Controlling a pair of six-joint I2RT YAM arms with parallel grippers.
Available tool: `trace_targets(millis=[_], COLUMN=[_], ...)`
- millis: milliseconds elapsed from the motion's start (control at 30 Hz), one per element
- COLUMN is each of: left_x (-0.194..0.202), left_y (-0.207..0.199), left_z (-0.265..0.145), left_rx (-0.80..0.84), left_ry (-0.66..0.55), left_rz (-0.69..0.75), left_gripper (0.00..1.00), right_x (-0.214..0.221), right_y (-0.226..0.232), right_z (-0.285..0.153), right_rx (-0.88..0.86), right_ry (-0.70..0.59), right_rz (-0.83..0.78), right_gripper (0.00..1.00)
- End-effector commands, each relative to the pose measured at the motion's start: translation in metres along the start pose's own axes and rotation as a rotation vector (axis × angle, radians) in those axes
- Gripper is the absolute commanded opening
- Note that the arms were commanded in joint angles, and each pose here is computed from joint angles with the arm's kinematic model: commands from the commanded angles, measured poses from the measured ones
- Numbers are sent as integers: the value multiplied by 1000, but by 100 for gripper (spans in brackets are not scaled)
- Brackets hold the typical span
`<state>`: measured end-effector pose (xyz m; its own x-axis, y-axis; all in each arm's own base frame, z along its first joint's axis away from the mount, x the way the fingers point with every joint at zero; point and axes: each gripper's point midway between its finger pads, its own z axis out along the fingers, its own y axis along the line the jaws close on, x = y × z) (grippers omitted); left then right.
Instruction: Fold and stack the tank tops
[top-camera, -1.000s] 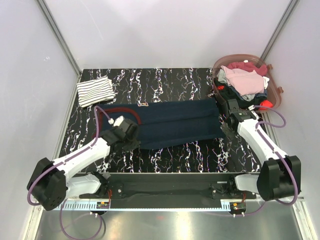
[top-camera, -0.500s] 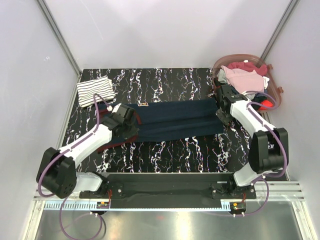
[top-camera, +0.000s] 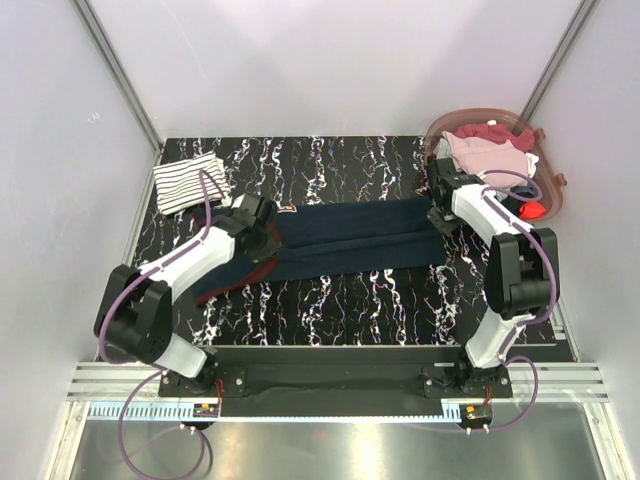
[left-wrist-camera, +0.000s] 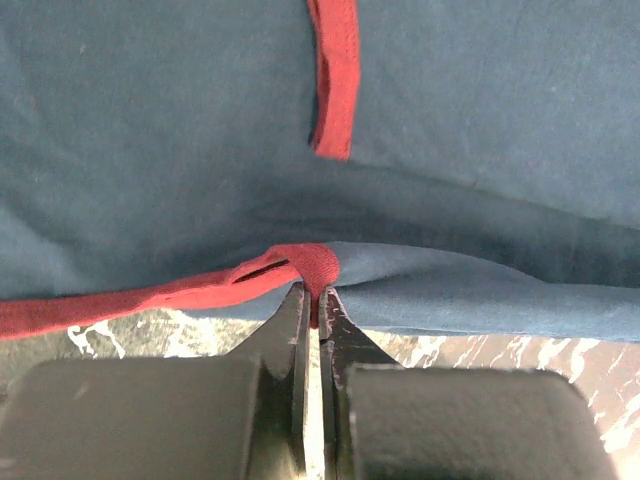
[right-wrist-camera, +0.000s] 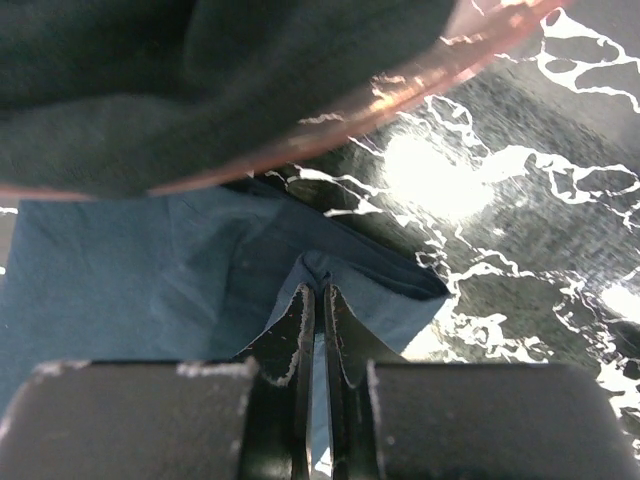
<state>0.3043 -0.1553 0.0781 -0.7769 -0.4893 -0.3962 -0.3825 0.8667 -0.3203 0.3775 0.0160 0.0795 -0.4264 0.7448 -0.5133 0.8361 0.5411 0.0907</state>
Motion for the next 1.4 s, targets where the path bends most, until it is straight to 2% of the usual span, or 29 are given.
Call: trace_targets(millis=[0, 333, 400, 433, 467, 500, 533, 567, 633, 667, 800, 867, 933, 1033, 1067, 1100, 1133, 1233, 1367], left_x=[-19, -40, -44, -46, -49, -52, -54, -58, -65, -68, -79, -84, -85, -75, -72, -68, -70, -66, -69], left_y=[-12, -14, -15, -17, -17, -18, -19, -19, -23, -24, -23, -18, -18, -20, -17, -10, -2, 30, 60], left_z=[0, 14, 15, 16, 16, 15, 16, 15, 9, 6, -8, -15, -20, -21, -22, -20, -23, -22, -21], left_rx=[18, -27, -29, -22, -22, -16, -11, -6, 6, 9, 0, -15, 0, 40, 29, 11, -1, 5, 23], left_ry=[-32, -54, -60, -60, -64, -71, -72, -83, -105, -112, -159, -179, -185, -152, -144, -136, -144, -120, -137], left_rz=[26, 49, 64, 74, 72, 68, 68, 66, 74, 80, 101, 97, 96, 118, 120, 121, 108, 19, -79], left_gripper=[0, 0, 9, 13, 18, 20, 21, 33, 41, 46, 65, 70, 69, 65, 65, 64, 64, 64, 66], right_x=[-30, -38, -41, -43, -46, -49, -53, -55, -58, -59, -62, -63, -55, -43, -30, -23, -9, 13, 28], right_y=[5, 24, 33, 34, 34, 36, 37, 38, 39, 39, 28, 26, 20, 26, 34, 38, 45, 49, 43], right_z=[4, 19, 20, 19, 19, 16, 14, 12, 3, 0, -20, -26, -32, -39, -43, -45, -50, -51, -39], right_rx=[19, 12, -18, -23, -22, -30, -37, -42, -74, -87, -160, -190, -230, -340, -405, -457, -531, -594, -569], right_ry=[-96, -91, -96, -101, -114, -124, -135, -142, -151, -150, -184, -197, -180, -154, -99, -81, -24, 30, 44], right_rz=[35, 38, 35, 36, 40, 44, 43, 45, 33, 28, 5, -13, -52, -107, -126, -133, -173, -217, -259], right_gripper=[0, 2, 13, 35, 44, 45, 55, 70, 76, 85, 93, 95, 94, 79, 75, 62, 57, 52, 46])
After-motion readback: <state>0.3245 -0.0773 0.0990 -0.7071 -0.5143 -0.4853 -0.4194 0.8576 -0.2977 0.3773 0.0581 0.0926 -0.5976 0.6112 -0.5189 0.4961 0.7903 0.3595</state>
